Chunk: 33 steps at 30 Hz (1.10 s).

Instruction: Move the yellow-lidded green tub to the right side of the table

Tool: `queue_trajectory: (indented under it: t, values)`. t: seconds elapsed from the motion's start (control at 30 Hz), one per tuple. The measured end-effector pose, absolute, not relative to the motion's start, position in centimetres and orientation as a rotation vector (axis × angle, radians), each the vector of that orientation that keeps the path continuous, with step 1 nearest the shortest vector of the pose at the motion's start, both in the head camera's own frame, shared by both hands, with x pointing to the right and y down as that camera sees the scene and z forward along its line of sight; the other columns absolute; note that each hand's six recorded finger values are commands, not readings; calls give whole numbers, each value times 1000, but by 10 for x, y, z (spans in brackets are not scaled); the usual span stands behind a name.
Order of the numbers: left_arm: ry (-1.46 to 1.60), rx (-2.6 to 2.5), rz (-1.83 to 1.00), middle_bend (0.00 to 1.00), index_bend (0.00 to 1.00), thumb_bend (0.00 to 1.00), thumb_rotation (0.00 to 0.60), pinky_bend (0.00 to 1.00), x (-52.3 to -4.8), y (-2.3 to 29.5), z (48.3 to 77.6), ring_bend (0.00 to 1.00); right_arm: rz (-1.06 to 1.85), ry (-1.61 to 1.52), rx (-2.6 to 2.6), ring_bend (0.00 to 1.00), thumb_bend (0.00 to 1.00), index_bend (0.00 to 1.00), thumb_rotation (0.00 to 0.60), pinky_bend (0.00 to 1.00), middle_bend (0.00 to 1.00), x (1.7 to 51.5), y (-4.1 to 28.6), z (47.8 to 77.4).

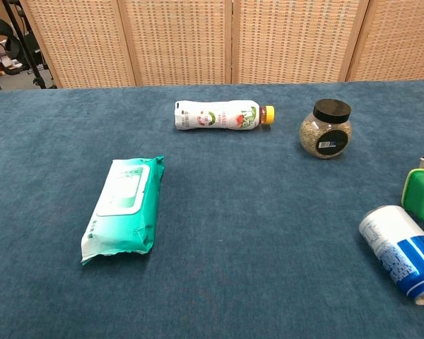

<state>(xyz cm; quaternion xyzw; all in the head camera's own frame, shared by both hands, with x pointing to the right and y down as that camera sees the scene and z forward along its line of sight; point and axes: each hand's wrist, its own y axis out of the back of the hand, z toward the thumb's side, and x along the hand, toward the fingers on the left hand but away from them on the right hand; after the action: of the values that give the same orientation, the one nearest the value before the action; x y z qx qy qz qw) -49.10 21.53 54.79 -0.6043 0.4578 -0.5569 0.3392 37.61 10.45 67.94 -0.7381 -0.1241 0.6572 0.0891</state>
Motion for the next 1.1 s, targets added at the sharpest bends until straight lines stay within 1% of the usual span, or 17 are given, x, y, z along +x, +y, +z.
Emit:
queue_trajectory:
  t: [0.03, 0.1, 0.13, 0.33, 0.67, 0.87, 0.9, 1.0, 1.03, 1.1]
  values:
    - [1193, -1573, -1449, 0, 0, 85, 600, 0, -491, 215, 548, 0, 1958, -374, -2192, 0, 414, 41, 600, 87, 0, 377, 104, 680]
    - [1193, -1572, -1448, 0, 0, 85, 600, 0, -491, 215, 547, 0, 1959, -384, -2179, 0, 335, 2, 600, 66, 0, 380, 102, 681]
    - [1194, -1572, -1448, 0, 0, 84, 600, 0, -491, 215, 547, 0, 1958, -389, -2173, 0, 314, 0, 600, 62, 0, 382, 100, 681]
    - [1197, -1574, -1446, 0, 0, 84, 600, 0, -491, 215, 547, 0, 1910, -486, -2137, 0, 305, 0, 600, 58, 0, 388, 88, 679]
    - [1195, -1574, -1444, 0, 0, 85, 600, 0, -491, 216, 547, 0, 1837, -650, -2113, 0, 297, 0, 600, 58, 0, 394, 74, 662]
    - [1197, -1571, -1444, 0, 0, 84, 600, 0, -491, 215, 546, 0, 1764, -725, -2124, 0, 247, 0, 600, 58, 0, 391, 72, 646]
    - [1197, -1571, -1444, 0, 0, 85, 600, 0, -491, 215, 546, 0, 1745, -737, -2123, 0, 210, 0, 600, 58, 0, 391, 72, 642]
    - [1200, -1569, -1441, 0, 0, 85, 600, 0, -491, 215, 546, 0, 1660, -787, -2110, 0, 49, 0, 600, 55, 0, 389, 72, 630]
    - [1200, -1568, -1440, 0, 0, 84, 600, 0, -491, 215, 545, 0, 1628, -804, -2100, 0, 14, 0, 600, 48, 0, 389, 72, 626]
    - [1199, -1568, -1439, 0, 0, 85, 600, 0, -491, 216, 545, 0, 1529, -851, -2055, 0, 0, 0, 600, 26, 0, 388, 71, 614]
